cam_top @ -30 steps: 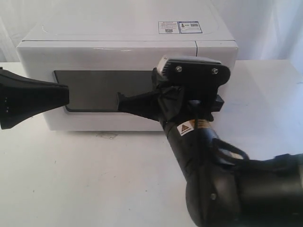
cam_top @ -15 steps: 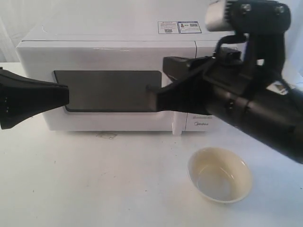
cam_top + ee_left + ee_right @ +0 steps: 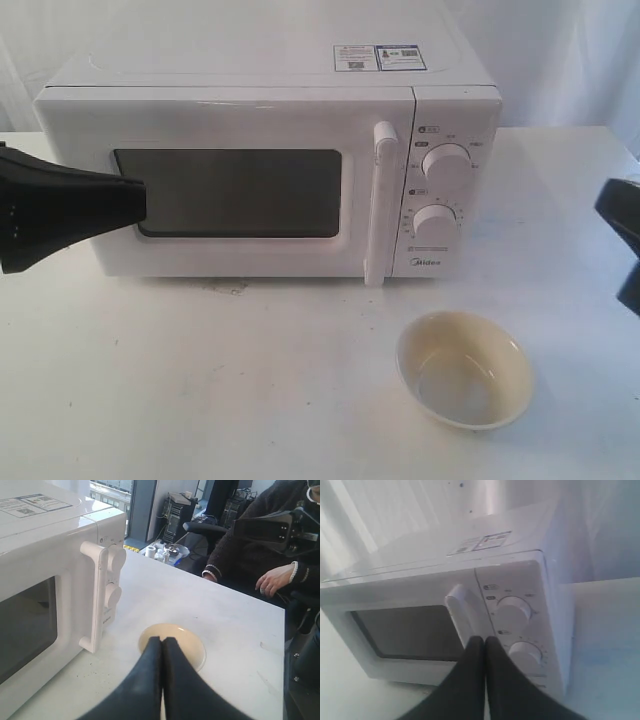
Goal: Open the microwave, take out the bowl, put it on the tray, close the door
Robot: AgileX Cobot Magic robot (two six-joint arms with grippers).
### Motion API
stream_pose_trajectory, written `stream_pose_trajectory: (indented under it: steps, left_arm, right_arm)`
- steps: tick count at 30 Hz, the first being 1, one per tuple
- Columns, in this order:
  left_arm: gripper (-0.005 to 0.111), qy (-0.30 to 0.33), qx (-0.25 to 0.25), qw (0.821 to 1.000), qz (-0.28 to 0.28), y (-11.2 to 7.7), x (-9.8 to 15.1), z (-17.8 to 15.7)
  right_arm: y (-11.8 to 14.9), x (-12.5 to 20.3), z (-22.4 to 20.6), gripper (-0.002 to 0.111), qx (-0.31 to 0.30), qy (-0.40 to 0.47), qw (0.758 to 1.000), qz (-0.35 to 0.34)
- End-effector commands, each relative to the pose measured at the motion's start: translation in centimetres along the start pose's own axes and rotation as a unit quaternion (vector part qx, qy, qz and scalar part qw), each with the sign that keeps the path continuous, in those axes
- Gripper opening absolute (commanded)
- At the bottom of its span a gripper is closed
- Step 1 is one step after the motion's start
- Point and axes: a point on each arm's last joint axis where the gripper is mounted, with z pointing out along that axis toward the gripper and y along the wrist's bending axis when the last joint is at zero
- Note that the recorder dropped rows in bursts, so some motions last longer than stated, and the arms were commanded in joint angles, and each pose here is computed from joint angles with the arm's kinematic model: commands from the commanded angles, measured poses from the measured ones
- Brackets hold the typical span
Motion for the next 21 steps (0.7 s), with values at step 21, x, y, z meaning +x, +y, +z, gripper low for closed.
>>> stream_pose_trajectory:
  steps: [21]
  left_arm:
    - [0.0, -0.008, 0.006, 1.0, -0.002, -0.2, -0.1, 0.0]
  right_arm:
    - [-3.2, 7.4, -5.4, 0.0, 0.086, -0.104, 0.991, -0.009]
